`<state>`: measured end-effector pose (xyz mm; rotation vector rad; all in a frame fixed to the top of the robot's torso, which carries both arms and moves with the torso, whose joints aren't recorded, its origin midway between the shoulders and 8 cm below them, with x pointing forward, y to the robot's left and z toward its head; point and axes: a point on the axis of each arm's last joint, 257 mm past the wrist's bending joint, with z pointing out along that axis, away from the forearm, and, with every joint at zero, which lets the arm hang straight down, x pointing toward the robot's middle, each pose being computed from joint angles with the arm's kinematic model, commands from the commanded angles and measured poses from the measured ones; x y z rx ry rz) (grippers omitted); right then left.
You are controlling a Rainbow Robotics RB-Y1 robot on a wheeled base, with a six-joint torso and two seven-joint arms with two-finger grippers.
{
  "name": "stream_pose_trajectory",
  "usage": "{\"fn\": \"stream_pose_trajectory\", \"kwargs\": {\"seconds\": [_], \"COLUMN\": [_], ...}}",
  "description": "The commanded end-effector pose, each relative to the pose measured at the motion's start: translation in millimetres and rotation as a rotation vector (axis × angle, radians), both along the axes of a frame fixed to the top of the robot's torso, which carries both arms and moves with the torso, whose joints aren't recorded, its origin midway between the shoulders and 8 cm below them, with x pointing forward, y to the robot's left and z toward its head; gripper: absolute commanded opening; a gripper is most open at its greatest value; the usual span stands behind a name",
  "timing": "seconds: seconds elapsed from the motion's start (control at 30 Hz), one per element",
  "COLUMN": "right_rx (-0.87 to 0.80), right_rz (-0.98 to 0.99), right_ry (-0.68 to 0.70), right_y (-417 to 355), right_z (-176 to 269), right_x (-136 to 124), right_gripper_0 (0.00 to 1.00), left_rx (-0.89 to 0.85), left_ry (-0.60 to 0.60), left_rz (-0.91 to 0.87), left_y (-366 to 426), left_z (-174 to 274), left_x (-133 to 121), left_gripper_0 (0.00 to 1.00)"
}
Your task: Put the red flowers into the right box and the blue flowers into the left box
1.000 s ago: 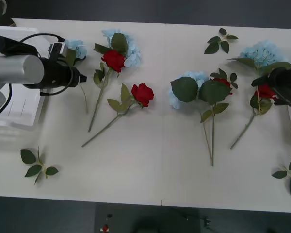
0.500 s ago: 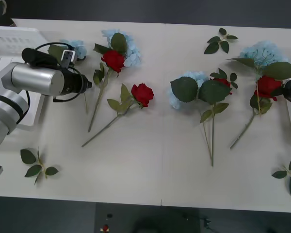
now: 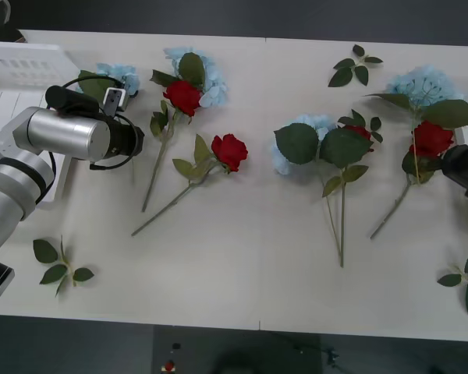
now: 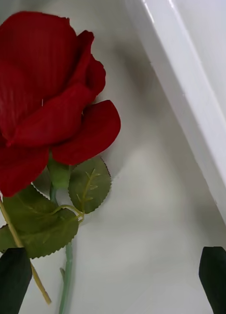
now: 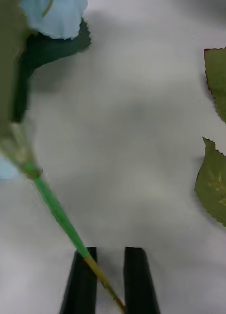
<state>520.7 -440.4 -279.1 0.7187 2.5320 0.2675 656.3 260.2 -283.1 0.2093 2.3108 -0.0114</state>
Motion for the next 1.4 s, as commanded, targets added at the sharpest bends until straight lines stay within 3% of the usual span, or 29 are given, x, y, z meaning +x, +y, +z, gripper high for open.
{"fn": "stream_pose_trajectory", "kwargs": {"seconds": [0.03,0.4,0.53,0.73,1.0,1.3,1.33,1.4], "right_rx": [0.002,0.019,0.021,-0.031,-0.086,-0.126,-0.13,-0.134], "right_rz": [-0.038,-0.068,-0.059,-0.057,-0.053,-0.059,-0.062,-0.071], "right_ry": [-0.037,-0.04,-0.047,-0.052,-0.061,-0.064,-0.063,-0.061], "right_y": [-8.4,10.3,18.9,18.2,22.4,39.0,40.5,43.3], "right_z": [12.4,3.1,3.8,-0.9,-12.6,-20.8,-22.6,-24.7], "right_x": [10.5,38.1,43.2,49.5,56.2,70.1,71.0,74.3], "right_gripper_0": [1.0,1.0,1.0,1.0,1.0,1.0,1.0,1.0], "left_rx": [-0.027,0.04,0.061,0.122,0.303,0.315,0.316,0.321], "left_ry": [-0.065,-0.232,-0.32,-0.434,-0.485,-0.483,-0.489,-0.493], "left_rz": [0.006,-0.056,-0.064,-0.043,0.131,0.25,0.253,0.256], "left_y": [-3.4,25.0,49.0,102.4,222.1,290.6,293.8,297.7], "left_z": [36.4,120.0,160.8,208.4,223.5,210.6,210.8,209.8], "left_x": [17.5,22.4,10.2,-28.9,-72.6,-90.2,-90.1,-90.1], "left_gripper_0": [0.0,0.0,0.0,0.0,0.0,0.0,0.08,0.44]}}
